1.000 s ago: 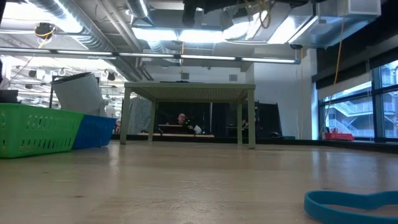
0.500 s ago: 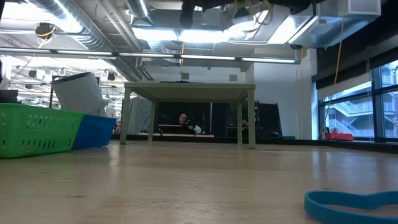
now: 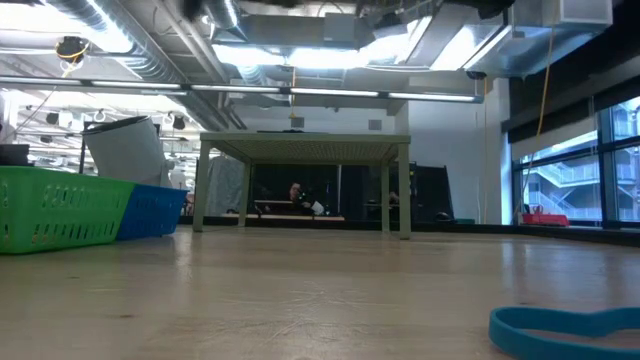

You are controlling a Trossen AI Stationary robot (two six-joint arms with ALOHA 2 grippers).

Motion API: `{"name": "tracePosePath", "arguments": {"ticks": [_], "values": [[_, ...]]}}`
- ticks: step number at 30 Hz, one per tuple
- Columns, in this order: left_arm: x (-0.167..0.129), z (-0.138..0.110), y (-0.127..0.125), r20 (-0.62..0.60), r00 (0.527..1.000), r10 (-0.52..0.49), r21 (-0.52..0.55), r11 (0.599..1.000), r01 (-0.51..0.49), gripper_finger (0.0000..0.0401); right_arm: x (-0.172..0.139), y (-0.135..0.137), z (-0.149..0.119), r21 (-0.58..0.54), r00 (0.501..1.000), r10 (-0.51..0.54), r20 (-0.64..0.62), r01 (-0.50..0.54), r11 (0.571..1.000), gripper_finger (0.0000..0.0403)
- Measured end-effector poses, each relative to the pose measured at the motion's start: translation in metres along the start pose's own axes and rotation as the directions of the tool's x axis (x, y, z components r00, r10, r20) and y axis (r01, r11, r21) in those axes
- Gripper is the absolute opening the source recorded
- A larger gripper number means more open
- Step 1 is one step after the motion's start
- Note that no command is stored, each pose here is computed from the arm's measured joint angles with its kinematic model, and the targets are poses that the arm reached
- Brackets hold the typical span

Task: Pick & Place Office Desk Supplies
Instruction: Put the yellow rubber band into the blue bin

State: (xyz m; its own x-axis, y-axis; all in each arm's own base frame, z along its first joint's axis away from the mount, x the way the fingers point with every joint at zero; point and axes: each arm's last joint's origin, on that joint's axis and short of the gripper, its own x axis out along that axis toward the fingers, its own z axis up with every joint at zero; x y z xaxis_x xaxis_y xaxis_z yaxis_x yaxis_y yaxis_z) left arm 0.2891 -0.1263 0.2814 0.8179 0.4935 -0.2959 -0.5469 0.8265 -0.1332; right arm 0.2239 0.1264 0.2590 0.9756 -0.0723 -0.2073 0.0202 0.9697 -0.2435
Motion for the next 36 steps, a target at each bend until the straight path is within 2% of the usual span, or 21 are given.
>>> {"name": "tracePosePath", "arguments": {"ticks": [5,8,13,15,20,26,36], "values": [[-0.027,-0.004,0.033,-0.130,0.984,0.122,-0.074,0.988,-0.132,0.0003,-0.003,0.004,-0.002,-0.089,1.000,0.019,-0.024,-0.021,0.996,0.0288],[-0.036,-0.013,0.054,-0.255,0.944,0.210,-0.109,0.964,-0.244,0.0003,-0.003,0.004,-0.003,-0.109,0.999,0.020,-0.033,-0.023,0.994,0.0288],[-0.043,-0.030,0.082,-0.392,0.826,0.405,-0.123,0.867,-0.483,0.0003,-0.003,0.003,-0.004,-0.121,0.999,0.017,-0.036,-0.021,0.992,0.0288],[-0.041,-0.040,0.090,-0.423,0.787,0.450,-0.127,0.830,-0.543,0.0003,-0.003,0.003,-0.004,-0.129,0.999,0.011,-0.037,-0.015,0.992,0.0288],[-0.037,-0.067,0.103,-0.477,0.726,0.495,-0.130,0.777,-0.616,0.0003,-0.003,0.002,-0.005,-0.137,0.999,-0.025,-0.045,0.018,0.990,0.0288],[-0.034,-0.084,0.119,-0.467,0.691,0.552,-0.145,0.723,-0.676,0.0003,-0.003,0.001,-0.005,-0.153,0.998,-0.044,-0.048,0.036,0.988,0.0288],[-0.030,-0.085,0.124,-0.471,0.670,0.574,-0.068,0.734,-0.676,0.0008,-0.003,0.001,-0.005,-0.179,0.998,-0.044,-0.048,0.035,0.983,0.0288]]}}
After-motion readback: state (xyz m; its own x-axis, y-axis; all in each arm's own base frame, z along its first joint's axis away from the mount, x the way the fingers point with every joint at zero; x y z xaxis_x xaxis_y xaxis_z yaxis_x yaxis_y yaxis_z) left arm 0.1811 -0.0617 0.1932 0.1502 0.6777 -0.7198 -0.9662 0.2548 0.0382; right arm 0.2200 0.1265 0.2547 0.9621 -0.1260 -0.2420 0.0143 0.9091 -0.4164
